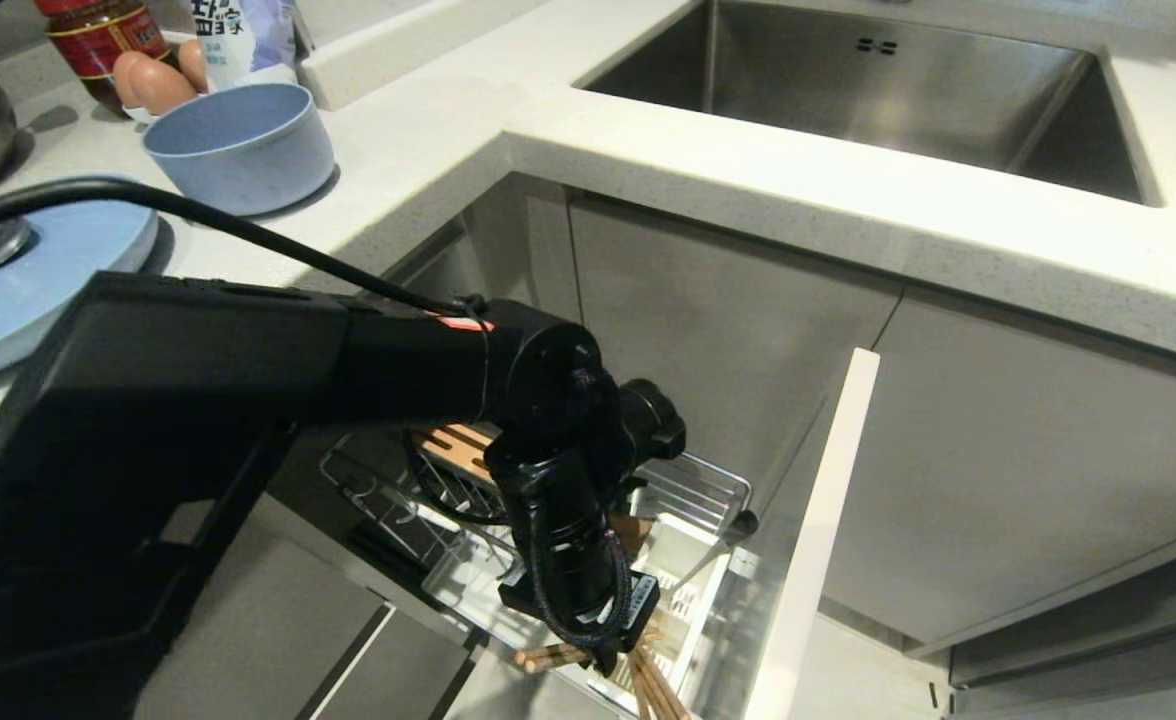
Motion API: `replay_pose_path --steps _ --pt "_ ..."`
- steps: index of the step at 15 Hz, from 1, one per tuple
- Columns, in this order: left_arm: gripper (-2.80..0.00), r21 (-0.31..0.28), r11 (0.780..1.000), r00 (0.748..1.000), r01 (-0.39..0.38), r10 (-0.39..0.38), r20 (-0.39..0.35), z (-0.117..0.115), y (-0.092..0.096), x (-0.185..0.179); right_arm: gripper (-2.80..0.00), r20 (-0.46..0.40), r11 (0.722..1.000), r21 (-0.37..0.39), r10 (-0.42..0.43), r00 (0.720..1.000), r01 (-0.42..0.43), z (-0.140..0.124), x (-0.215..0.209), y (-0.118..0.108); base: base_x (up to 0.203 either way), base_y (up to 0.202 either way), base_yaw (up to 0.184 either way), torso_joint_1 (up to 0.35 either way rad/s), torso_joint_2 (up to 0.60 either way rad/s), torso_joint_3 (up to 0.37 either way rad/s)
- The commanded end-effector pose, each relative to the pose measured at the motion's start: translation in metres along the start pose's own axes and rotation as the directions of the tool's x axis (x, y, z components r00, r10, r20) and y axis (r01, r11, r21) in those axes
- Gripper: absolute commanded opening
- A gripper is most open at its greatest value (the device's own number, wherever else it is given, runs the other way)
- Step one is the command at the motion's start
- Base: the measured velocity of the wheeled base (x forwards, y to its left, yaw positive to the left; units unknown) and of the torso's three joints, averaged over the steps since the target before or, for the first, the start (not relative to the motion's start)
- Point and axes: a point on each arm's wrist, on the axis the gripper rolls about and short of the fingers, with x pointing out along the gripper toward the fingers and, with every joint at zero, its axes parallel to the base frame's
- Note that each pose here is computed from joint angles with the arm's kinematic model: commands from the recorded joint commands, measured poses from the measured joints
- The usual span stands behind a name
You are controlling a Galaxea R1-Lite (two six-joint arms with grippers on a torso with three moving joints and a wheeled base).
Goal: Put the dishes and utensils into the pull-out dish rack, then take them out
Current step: Pick up the chopsticks and place it in the cupboard
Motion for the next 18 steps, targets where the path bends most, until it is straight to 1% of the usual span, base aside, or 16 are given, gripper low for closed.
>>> replay_pose_path --steps 1,9,18 --pt "-2.8 -0.01 1.0 1.0 -0.004 0.003 -0.021 0.005 0.0 0.009 -2.8 0.0 1.0 0.0 0.0 1.0 0.0 0.0 0.0 0.0 0.0 0.0 0.0 0.0 0.0 0.0" --pt "-2.8 -0.015 1.0 1.0 0.0 0.0 -0.009 0.014 0.0 0.021 -2.8 0.0 1.0 0.0 0.0 1.0 0.0 0.0 0.0 0.0 0.0 0.0 0.0 0.0 0.0 0.0" --pt "-2.8 -0.016 1.0 1.0 -0.001 0.001 -0.003 0.013 0.0 0.018 -2.8 0.0 1.0 0.0 0.0 1.0 0.0 0.0 0.0 0.0 0.0 0.0 0.0 0.0 0.0 0.0"
